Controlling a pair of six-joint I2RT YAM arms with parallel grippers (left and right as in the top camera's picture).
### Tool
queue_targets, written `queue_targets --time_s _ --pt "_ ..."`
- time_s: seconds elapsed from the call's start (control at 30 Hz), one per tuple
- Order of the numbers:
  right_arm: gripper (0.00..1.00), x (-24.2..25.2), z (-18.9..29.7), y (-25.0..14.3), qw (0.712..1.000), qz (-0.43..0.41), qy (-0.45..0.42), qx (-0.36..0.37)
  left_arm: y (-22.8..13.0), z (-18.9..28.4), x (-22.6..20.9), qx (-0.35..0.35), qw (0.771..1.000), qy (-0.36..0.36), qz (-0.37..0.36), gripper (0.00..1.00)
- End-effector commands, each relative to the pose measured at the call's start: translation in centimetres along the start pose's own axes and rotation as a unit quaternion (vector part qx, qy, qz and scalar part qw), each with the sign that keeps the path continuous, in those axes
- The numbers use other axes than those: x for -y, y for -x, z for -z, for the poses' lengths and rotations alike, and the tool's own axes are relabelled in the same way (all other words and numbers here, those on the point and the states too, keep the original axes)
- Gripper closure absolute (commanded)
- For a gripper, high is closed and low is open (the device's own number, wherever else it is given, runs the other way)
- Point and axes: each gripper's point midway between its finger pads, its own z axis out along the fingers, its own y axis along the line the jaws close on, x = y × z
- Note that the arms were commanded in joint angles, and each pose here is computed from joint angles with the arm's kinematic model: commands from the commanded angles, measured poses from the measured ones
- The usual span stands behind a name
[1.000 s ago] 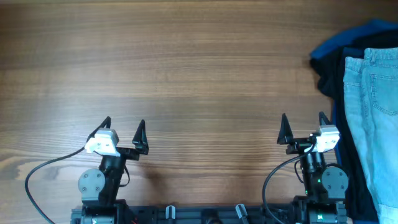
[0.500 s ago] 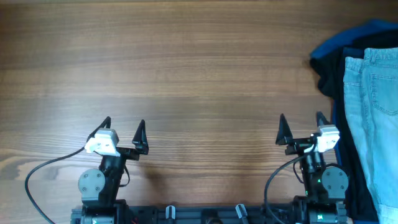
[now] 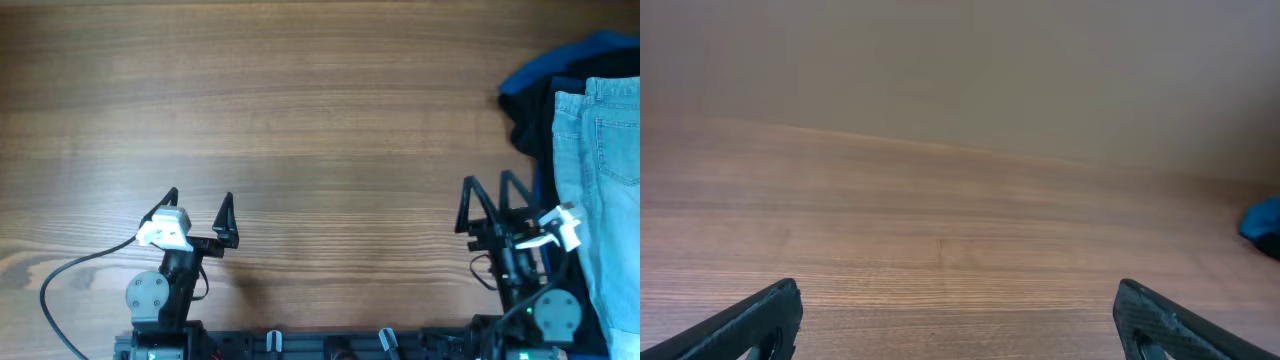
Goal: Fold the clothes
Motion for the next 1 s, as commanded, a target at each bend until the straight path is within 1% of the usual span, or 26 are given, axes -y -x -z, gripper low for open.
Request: queue_targets --time_s 0.0,0.03,0.07,0.13,0.17,0.23,0.3,0.33,0.4,0.47,0.53,0.6,0.77,0.87,0.97 --pt "0.01 0.6 -1.0 5.0 0.990 0.107 -0.094 0.024 -0.3 0.0 -0.4 -0.004 1.000 0.008 -0.009 0.00" --pt "0.00 1.3 -1.7 5.9 0.984 0.125 -0.130 0.015 -0.3 0.0 -0.4 -0.004 1.000 0.008 -0.009 0.00" --pt "0.00 4.3 -3.4 7.5 0.959 0.157 -0.237 -0.020 -0.3 0.0 -0.4 -0.004 1.000 0.008 -0.009 0.00" --pt "0.00 6.4 -4.7 7.8 0.936 0.180 -0.298 -0.058 -0.3 0.0 -0.4 -0.004 1.000 0.008 -0.009 0.00" --pt "0.00 7.7 -5.9 7.9 0.920 0.195 -0.327 -0.091 -0.3 0.0 -0.4 -0.004 1.000 0.008 -0.009 0.00" --pt "0.00 9.9 -7.4 8.1 0.899 0.196 -0.366 -0.137 -0.3 0.0 -0.4 -0.004 1.000 0.008 -0.009 0.00" --pt "0.00 13.3 -9.4 8.9 0.870 0.186 -0.417 -0.187 -0.3 0.0 -0.4 -0.004 1.000 0.008 -0.009 0.00" --pt "0.00 15.5 -10.4 9.4 0.848 0.191 -0.442 -0.222 -0.3 0.0 -0.4 -0.004 1.000 0.008 -0.009 0.00" --pt "0.00 18.4 -11.5 9.5 0.816 0.202 -0.466 -0.275 -0.3 0.0 -0.4 -0.004 1.000 0.008 -0.009 0.00" --pt "0.00 20.7 -12.5 8.7 0.788 0.219 -0.471 -0.329 -0.3 0.0 -0.4 -0.004 1.000 0.008 -0.009 0.00" --pt "0.00 21.7 -13.2 8.1 0.773 0.241 -0.463 -0.360 -0.3 0.0 -0.4 -0.004 1.000 0.008 -0.009 0.00" --pt "0.00 22.3 -13.7 7.9 0.766 0.261 -0.453 -0.374 -0.3 0.0 -0.4 -0.004 1.000 0.008 -0.009 0.00" --pt "0.00 22.3 -15.1 9.1 0.759 0.325 -0.426 -0.371 -0.3 0.0 -0.4 -0.004 1.000 0.008 -0.009 0.00" --pt "0.00 22.4 -15.2 9.0 0.752 0.343 -0.417 -0.378 -0.3 0.0 -0.4 -0.004 1.000 0.008 -0.009 0.00" --pt "0.00 23.8 -15.6 9.1 0.742 0.369 -0.412 -0.380 -0.3 0.0 -0.4 -0.004 1.000 0.008 -0.009 0.00"
